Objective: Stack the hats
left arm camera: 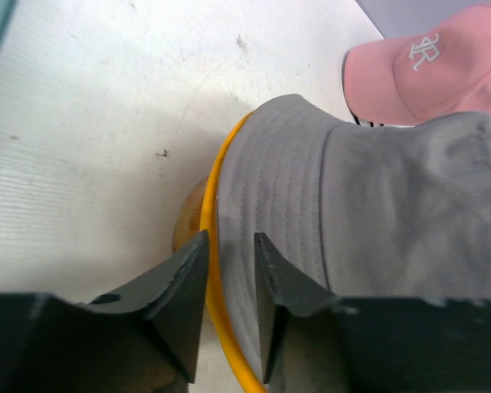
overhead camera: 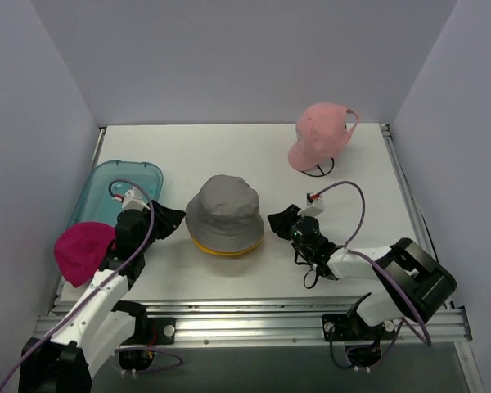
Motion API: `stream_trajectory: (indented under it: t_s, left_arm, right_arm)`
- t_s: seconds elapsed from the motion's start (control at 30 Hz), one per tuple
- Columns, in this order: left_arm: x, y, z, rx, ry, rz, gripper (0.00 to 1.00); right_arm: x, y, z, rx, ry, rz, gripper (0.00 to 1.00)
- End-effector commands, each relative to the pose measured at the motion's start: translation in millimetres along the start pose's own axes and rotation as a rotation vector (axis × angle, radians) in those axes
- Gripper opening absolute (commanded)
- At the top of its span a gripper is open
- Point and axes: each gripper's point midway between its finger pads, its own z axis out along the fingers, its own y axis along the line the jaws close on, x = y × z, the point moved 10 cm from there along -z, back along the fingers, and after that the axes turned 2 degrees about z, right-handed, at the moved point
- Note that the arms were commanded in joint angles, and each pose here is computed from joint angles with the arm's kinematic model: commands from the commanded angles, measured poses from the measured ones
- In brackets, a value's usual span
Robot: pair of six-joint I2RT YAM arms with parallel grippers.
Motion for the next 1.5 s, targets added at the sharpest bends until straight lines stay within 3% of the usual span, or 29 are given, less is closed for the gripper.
stream_trajectory:
  t_s: [0.0,0.13,0.37,0.53,0.77,0.93,1.0,1.07,1.13,1.27,1.47]
  left_arm:
    - [-15,-7,-25,-0.089,-0.042,0.042,0.4]
    - [-19,-21,-55,-0.006,-0.104,0.034,0.43]
    - [7,-25,-47,0.2,-0.009,0.012,0.43]
    - [36,-10,-18,0.135,0.114,0.046,0.44]
    - [50,-8,12,0.089,0.164,0.048,0.45]
    - [40,-13,5,0.039,0.103,0.05,0.45]
    - [36,-8,-2,-0.052,0.078,0.058,0.46]
    - [25,-10,-15,-0.107,0.021,0.06,0.52]
    - [19,-6,-30,-0.196,-0.002,0.065,0.66]
    - [-23,-27,-52,-0.249,-0.143,0.087,0.67]
    - [-49,-45,-64,-0.318,-0.183,0.114,0.72]
  right_arm:
    - [-13,2,-9,0.072,-0.06,-0.048,0.25]
    - [-21,11,-19,0.111,-0.078,-0.047,0.29]
    - [-23,44,-45,0.018,-0.083,-0.073,0.29]
    - [-9,62,-66,-0.075,-0.042,-0.115,0.28]
    - [21,89,-82,-0.199,0.02,-0.169,0.28]
    - [30,100,-83,-0.193,0.025,-0.224,0.29]
    - [29,101,-83,-0.184,0.012,-0.226,0.29]
    - [29,98,-82,-0.156,-0.01,-0.234,0.29]
    - [27,98,-82,-0.123,-0.013,-0.261,0.29]
    - [17,116,-90,-0.171,-0.022,-0.243,0.29]
    - [22,133,-89,-0.225,0.001,-0.21,0.29]
